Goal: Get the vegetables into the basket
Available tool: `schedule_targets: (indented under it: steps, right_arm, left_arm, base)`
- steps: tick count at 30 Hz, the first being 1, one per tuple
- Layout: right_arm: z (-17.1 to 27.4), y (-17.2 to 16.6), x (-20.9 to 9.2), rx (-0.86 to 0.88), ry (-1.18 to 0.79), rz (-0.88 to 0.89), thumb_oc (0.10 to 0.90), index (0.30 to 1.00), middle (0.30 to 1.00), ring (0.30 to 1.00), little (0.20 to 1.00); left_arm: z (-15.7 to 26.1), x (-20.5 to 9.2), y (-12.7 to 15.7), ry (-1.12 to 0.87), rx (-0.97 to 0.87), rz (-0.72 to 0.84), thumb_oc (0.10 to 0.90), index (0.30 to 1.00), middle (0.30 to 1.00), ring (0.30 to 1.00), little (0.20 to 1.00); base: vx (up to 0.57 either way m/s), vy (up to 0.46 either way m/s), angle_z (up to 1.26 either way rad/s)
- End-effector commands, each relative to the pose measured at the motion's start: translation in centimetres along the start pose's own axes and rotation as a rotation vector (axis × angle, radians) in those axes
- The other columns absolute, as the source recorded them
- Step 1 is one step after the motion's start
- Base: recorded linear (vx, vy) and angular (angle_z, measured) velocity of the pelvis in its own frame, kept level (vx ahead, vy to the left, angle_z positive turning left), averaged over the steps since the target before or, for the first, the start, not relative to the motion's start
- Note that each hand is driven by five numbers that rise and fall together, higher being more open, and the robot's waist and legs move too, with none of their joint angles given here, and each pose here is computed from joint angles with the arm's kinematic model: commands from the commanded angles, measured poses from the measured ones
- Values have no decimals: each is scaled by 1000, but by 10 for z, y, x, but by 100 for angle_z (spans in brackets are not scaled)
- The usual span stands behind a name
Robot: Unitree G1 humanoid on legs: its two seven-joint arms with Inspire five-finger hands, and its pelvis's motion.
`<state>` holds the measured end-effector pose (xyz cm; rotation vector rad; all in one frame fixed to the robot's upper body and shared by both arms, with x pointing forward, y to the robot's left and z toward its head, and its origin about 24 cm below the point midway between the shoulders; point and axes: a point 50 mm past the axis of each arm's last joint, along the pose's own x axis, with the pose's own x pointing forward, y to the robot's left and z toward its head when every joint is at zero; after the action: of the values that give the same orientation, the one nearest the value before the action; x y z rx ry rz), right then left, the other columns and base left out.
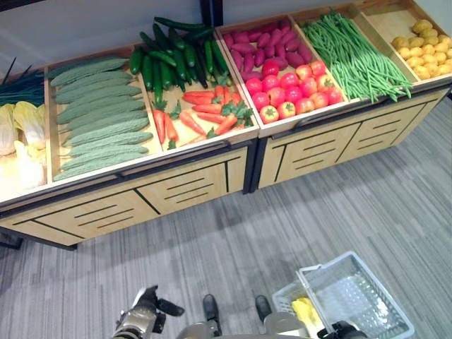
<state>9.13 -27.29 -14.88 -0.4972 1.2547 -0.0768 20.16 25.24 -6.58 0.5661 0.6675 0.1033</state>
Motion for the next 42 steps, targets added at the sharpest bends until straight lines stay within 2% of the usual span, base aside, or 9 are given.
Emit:
schedule_targets:
  steps: [1, 4, 6, 7, 12, 20, 29, 42]
  right_arm:
    - [-13, -22, -2, 33, 15, -53, 400, 300, 300, 300, 300]
    - [-26, -24, -4, 5, 32, -39, 400, 300, 300, 300, 300]
    - [-28, -24, -4, -38, 34, -37, 400, 300, 300, 300, 300]
    - [-28, -24, -4, -36, 33, -36, 400, 300, 300, 300, 300]
    - [-30, -24, -4, -98, 35, -44, 400, 300, 300, 300, 300]
    - [-28, -30, -3, -132, 32, -65, 400, 300, 300, 300, 300]
    - [-16, -43, -1, -142, 15, -107, 400, 300, 300, 300, 300]
    - [20, -52, 2, -157, -77, -130, 400, 300, 300, 300, 300]
  left_arm:
    - [68, 13, 80, -314, 226, 284, 900, 1000, 1000, 1000, 1000]
    - [110, 6, 123, -440, 453, 431, 900, 1000, 1000, 1000, 1000]
    - [133, 5, 153, -454, 651, 534, 900, 1000, 1000, 1000, 1000]
    - [134, 5, 153, -455, 652, 534, 900, 1000, 1000, 1000, 1000]
    - [159, 3, 191, -403, 970, 672, 900, 1000, 1000, 1000, 1000]
    - [182, 11, 214, -261, 1328, 717, 900, 1000, 1000, 1000, 1000]
    - [214, 4, 234, -227, 1372, 831, 900, 1000, 1000, 1000, 1000]
    - [214, -2, 257, -117, 1314, 882, 900, 1000, 1000, 1000, 1000]
  base:
    - [0, 0, 0]
    - [57, 23, -10]
    - [42, 23, -7]
    - [31, 16, -5]
    - [25, 11, -9]
    - [4, 26, -15]
    - [-29, 21, -14]
    - [16, 1, -13]
